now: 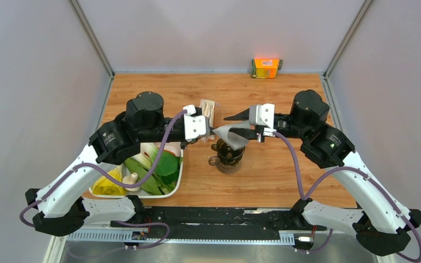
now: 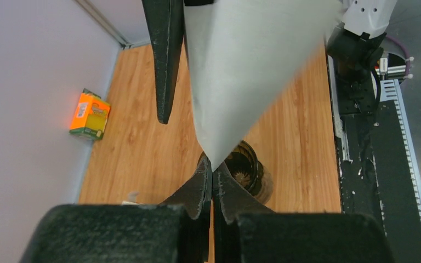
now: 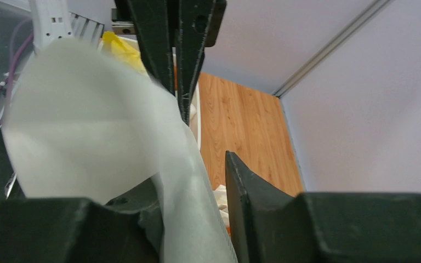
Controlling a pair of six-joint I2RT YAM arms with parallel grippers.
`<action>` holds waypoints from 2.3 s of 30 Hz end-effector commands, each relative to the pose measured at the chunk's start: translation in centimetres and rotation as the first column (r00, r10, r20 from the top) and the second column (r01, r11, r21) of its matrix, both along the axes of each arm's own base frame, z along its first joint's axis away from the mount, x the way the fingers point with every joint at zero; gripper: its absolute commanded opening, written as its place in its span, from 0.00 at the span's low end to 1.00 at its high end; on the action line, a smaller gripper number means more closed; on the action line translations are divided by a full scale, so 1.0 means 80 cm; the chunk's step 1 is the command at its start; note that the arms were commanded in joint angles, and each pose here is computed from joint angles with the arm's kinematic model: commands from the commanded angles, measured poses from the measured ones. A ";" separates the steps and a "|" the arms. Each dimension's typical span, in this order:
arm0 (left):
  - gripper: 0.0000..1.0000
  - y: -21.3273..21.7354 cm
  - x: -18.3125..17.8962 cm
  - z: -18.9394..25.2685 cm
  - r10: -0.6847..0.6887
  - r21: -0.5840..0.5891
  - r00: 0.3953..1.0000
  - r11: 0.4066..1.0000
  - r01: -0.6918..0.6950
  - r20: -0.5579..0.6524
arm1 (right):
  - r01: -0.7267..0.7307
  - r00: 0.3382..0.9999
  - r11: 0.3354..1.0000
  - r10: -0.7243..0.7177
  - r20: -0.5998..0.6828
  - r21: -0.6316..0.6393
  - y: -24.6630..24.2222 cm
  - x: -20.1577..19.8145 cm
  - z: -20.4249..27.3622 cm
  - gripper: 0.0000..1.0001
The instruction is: Place the coffee filter in the dripper
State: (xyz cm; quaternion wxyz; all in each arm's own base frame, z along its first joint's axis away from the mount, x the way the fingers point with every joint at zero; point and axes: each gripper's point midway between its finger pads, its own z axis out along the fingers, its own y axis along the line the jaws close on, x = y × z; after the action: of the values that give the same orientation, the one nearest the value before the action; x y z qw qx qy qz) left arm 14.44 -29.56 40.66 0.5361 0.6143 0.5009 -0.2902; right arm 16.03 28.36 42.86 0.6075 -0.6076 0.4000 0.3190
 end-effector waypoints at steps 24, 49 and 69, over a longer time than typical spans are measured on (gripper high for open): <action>0.63 -0.013 -0.021 0.017 -0.104 -0.041 0.986 0.994 0.099 -0.127 | -0.008 0.999 1.000 0.007 0.039 0.028 -0.011 -0.014 0.024 0.00; 0.00 -0.007 -0.016 0.003 -0.076 -0.030 0.994 0.997 0.073 -0.076 | 0.050 0.997 0.999 -0.049 -0.066 0.021 -0.018 -0.007 0.033 0.55; 0.00 0.005 -0.018 0.068 -0.220 -0.333 0.962 0.930 0.157 -0.161 | -0.033 0.935 0.999 0.044 -0.351 0.038 -0.022 -0.004 0.035 0.96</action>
State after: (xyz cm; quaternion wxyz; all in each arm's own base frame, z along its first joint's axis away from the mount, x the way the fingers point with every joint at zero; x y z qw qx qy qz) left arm 14.37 -28.71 43.30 0.5398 0.5379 0.4806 -0.4339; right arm 15.89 25.45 45.48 0.5509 -0.5493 0.4898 0.3936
